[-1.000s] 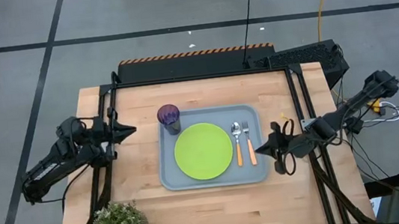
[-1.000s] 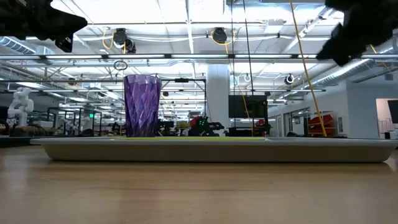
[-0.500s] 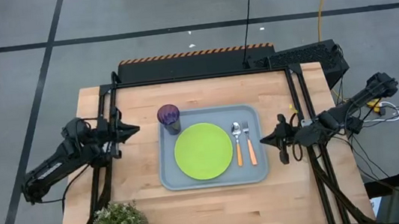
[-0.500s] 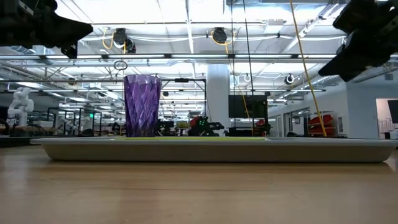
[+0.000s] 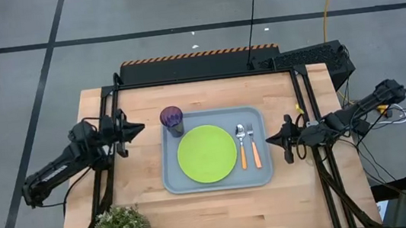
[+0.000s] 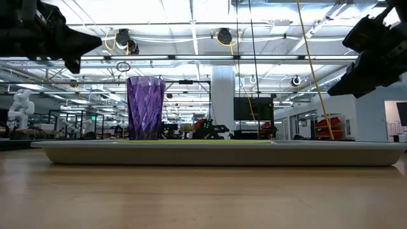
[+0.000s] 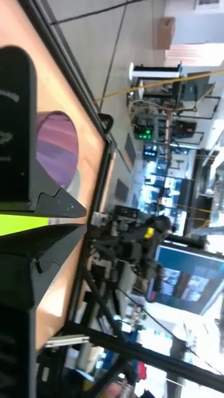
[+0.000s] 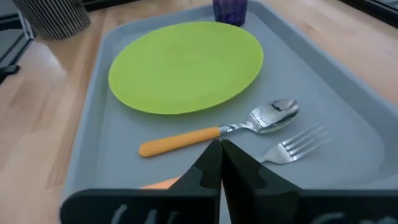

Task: Pick and place plate/cup/fork/spoon on tray
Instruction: Return to home position

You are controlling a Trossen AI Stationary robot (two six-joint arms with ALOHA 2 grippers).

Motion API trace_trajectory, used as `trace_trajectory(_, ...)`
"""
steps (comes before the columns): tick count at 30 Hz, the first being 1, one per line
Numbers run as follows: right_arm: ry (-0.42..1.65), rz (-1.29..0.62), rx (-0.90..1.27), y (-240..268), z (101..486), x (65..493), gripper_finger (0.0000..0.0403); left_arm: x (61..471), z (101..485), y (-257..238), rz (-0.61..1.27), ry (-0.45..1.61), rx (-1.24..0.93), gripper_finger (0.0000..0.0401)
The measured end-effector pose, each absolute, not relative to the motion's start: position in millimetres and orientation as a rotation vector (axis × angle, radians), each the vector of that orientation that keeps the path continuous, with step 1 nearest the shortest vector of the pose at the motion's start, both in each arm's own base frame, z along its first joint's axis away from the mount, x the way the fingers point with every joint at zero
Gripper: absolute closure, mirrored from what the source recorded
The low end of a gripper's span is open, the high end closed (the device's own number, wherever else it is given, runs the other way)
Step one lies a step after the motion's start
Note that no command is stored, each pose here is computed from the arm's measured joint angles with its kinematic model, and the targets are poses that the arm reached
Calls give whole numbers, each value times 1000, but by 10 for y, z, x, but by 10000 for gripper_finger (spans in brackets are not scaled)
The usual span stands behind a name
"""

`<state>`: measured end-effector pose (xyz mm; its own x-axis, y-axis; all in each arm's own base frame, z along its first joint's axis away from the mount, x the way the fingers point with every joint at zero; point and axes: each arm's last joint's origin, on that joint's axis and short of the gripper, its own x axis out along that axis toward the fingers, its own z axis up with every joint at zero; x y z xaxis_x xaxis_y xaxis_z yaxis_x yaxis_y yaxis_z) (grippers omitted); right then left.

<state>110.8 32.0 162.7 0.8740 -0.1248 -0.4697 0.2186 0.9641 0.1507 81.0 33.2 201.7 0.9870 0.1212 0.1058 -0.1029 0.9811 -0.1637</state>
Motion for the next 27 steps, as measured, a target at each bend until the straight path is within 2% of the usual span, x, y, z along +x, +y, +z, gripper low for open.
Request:
trace_trajectory(10,454,-181,225,290,1561,1045,403,871,1911,300,144,-130,-199,371)
trace_trajectory(27,433,-209,234,265,1453,1006,403,913,1898,177,172,-120,-84,371)
